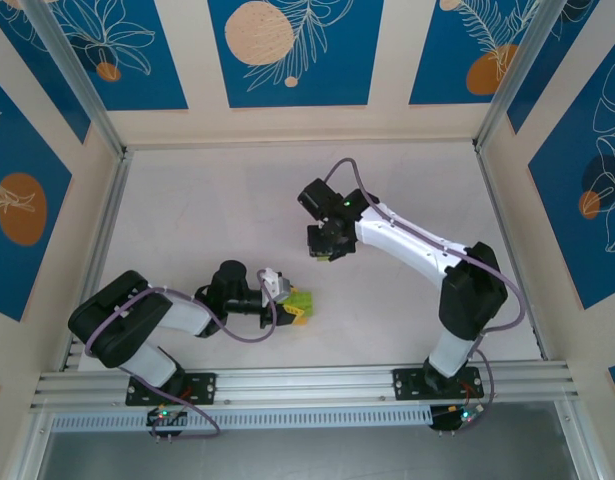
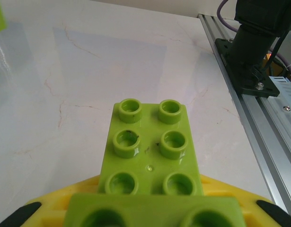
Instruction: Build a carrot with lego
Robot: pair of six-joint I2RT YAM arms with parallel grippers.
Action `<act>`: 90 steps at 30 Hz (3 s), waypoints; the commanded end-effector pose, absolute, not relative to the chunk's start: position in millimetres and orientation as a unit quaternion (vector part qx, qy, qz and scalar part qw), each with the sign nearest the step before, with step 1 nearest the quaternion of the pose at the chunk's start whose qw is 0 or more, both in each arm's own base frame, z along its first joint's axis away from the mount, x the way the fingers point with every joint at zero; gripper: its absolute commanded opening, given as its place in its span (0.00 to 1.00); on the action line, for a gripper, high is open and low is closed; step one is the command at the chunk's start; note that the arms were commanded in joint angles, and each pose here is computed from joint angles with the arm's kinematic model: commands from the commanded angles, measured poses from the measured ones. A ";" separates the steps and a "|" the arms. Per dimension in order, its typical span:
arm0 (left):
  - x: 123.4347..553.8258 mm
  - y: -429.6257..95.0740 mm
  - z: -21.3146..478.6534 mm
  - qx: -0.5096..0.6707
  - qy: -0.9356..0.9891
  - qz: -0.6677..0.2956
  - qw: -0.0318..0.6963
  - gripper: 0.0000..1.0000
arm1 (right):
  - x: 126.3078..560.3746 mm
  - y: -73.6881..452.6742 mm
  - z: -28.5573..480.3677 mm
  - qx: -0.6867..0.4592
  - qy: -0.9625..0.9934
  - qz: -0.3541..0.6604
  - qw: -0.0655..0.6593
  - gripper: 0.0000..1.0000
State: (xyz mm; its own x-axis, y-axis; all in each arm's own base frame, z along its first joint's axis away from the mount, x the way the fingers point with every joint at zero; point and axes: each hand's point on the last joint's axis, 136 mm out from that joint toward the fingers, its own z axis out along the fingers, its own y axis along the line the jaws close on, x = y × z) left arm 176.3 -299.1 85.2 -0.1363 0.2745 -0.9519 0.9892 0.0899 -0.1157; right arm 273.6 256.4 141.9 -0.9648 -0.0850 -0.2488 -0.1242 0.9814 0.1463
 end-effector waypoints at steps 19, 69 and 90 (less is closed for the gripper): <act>175.6 -302.4 82.6 0.525 0.608 -0.443 0.398 0.37 | 181.1 272.8 140.9 -0.072 0.991 0.106 0.026 0.28; 176.0 -303.7 76.0 0.529 0.614 -0.432 0.394 0.36 | 162.6 263.2 110.1 -0.021 0.997 0.076 -0.021 0.26; 178.3 -303.4 75.9 0.528 0.617 -0.427 0.398 0.35 | 154.3 244.0 106.8 -0.019 0.999 0.035 -0.031 0.26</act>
State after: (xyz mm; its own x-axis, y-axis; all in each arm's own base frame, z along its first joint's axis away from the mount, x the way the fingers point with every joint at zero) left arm 176.8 -304.4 84.8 -0.1173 0.2831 -0.9519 0.9925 0.0654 -0.1029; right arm 180.7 275.8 132.1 -0.9976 -0.0420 -0.0553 -0.0533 0.9737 0.2214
